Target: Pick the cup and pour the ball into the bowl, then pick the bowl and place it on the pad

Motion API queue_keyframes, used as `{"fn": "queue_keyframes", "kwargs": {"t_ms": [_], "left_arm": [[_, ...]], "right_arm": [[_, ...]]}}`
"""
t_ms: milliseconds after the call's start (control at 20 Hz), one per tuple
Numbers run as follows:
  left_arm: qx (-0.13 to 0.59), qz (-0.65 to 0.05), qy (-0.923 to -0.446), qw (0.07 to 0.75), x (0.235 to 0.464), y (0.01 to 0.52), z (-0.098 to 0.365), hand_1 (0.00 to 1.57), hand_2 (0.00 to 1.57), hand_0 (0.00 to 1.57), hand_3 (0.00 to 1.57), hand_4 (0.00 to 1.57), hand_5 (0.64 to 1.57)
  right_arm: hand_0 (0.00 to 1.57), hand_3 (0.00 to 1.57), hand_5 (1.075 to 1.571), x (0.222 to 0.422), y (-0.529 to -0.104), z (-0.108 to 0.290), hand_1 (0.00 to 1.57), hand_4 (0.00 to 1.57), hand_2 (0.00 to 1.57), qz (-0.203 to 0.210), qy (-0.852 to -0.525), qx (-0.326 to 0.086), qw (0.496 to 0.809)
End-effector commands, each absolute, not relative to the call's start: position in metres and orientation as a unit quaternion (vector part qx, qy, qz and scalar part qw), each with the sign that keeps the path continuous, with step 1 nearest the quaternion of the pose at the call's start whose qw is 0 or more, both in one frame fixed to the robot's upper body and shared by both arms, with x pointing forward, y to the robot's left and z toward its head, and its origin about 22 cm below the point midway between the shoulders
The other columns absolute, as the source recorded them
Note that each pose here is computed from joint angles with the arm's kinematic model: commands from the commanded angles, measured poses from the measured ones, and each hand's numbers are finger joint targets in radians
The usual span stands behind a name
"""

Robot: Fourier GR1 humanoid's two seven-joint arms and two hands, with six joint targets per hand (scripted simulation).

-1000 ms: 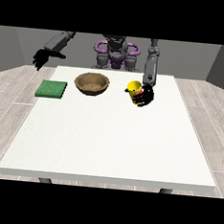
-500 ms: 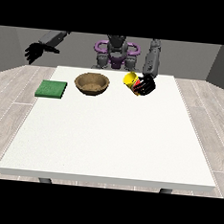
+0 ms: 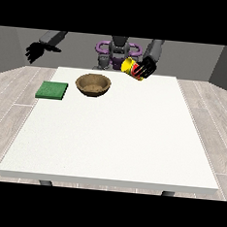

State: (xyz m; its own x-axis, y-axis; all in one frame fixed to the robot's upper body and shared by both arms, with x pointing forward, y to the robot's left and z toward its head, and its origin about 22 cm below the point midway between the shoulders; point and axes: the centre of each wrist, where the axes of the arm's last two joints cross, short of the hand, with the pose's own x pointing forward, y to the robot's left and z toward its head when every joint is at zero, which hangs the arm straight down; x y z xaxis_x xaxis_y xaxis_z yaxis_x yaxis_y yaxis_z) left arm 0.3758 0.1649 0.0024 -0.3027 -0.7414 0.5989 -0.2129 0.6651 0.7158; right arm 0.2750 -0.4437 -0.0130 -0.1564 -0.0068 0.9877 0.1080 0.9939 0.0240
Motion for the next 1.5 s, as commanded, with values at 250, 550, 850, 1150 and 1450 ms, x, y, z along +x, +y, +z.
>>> {"fn": "queue_keyframes", "kwargs": {"t_ms": [250, 550, 850, 1150, 1450], "left_arm": [[0.367, -0.371, -0.725, 0.449, 0.370, 0.119, 0.014, 1.35, 1.57, 1.35, 1.57, 1.05, 1.569], [0.392, -0.436, -0.704, 0.402, 0.361, 0.070, 0.023, 0.94, 1.57, 0.94, 1.57, 0.91, 1.571], [0.450, -0.439, -0.699, 0.341, 0.348, 0.035, 0.039, 0.55, 1.57, 0.55, 1.57, 0.93, 1.565], [0.469, -0.489, -0.680, 0.282, 0.340, 0.024, 0.040, 0.37, 1.57, 0.37, 1.57, 0.90, 1.570], [0.485, -0.547, -0.635, 0.248, 0.315, 0.015, 0.016, 0.00, 1.57, 0.00, 1.57, 0.91, 1.547]], "right_arm": [[0.00, 0.00, 1.554, 0.241, -0.453, -0.052, 0.00, 0.00, 0.00, -0.072, -0.741, -0.057, 0.665], [0.00, 0.00, 1.547, 0.252, -0.451, -0.050, 0.00, 0.00, 0.00, -0.071, -0.737, -0.070, 0.668], [0.00, 0.18, 1.534, 0.296, -0.458, -0.002, 0.00, 0.00, 0.00, -0.045, -0.754, -0.049, 0.653], [0.00, 0.27, 1.527, 0.316, -0.418, -0.014, 0.00, 0.00, 0.00, -0.037, -0.756, -0.047, 0.652], [0.00, 0.25, 1.525, 0.348, -0.402, 0.016, 0.00, 0.00, 0.00, -0.036, -0.761, -0.014, 0.648]]}}
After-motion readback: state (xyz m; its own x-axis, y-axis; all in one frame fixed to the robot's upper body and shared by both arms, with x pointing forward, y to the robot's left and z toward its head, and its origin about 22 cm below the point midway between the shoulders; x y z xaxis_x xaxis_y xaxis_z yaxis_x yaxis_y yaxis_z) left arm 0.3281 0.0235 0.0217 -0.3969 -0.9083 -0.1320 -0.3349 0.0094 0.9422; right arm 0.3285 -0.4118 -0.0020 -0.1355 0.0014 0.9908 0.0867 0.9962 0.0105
